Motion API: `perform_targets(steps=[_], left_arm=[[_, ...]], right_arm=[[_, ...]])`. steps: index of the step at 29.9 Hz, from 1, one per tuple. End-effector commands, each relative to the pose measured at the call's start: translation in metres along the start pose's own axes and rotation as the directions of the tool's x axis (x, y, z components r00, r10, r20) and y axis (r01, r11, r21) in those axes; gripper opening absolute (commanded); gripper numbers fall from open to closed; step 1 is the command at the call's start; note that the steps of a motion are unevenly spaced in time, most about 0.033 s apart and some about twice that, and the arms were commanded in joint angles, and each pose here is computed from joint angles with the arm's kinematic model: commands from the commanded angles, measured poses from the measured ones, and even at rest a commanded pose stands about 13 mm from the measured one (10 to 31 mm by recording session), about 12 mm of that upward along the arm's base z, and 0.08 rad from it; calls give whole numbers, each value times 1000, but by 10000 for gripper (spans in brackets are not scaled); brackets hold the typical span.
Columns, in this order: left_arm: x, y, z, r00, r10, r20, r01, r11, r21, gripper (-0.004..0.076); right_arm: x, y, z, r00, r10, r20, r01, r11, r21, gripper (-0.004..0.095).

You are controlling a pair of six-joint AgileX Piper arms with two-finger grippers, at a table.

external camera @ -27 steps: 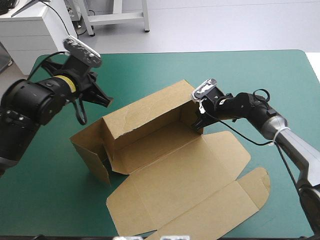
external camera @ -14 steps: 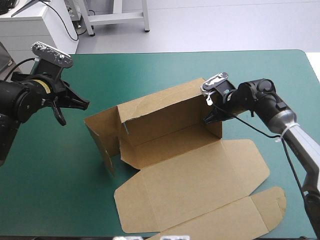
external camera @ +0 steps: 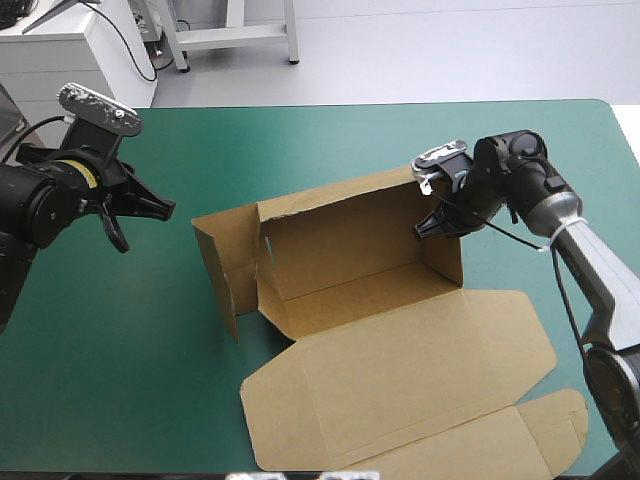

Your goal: Fold the box

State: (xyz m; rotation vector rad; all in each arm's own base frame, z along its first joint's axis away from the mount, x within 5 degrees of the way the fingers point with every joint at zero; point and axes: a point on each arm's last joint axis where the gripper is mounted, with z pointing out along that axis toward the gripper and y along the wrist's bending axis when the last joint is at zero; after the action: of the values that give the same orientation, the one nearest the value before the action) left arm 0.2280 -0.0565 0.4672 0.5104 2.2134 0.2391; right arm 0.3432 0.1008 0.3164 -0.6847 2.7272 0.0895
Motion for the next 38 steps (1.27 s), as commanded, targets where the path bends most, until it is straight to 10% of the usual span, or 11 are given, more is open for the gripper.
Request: perform_targets(steps=[1, 9, 19, 38], left_arm=[[-7, 7, -18, 994, -16, 105, 19, 999, -27, 8], [-7, 7, -19, 994, -17, 108, 20, 999, -28, 8], [-5, 7, -19, 996, -19, 88, 21, 999, -26, 8], [7, -2, 0, 1000, -29, 6, 29, 1000, -5, 8]], right_arm=[[-13, -12, 12, 994, 81, 74, -79, 996, -34, -20], [-41, -23, 19, 976, 76, 206, -75, 997, -13, 56], [-59, -25, -23, 958, 51, 282, -53, 999, 1, 638], [-61, -29, -9, 990, 39, 134, -40, 999, 9, 629]])
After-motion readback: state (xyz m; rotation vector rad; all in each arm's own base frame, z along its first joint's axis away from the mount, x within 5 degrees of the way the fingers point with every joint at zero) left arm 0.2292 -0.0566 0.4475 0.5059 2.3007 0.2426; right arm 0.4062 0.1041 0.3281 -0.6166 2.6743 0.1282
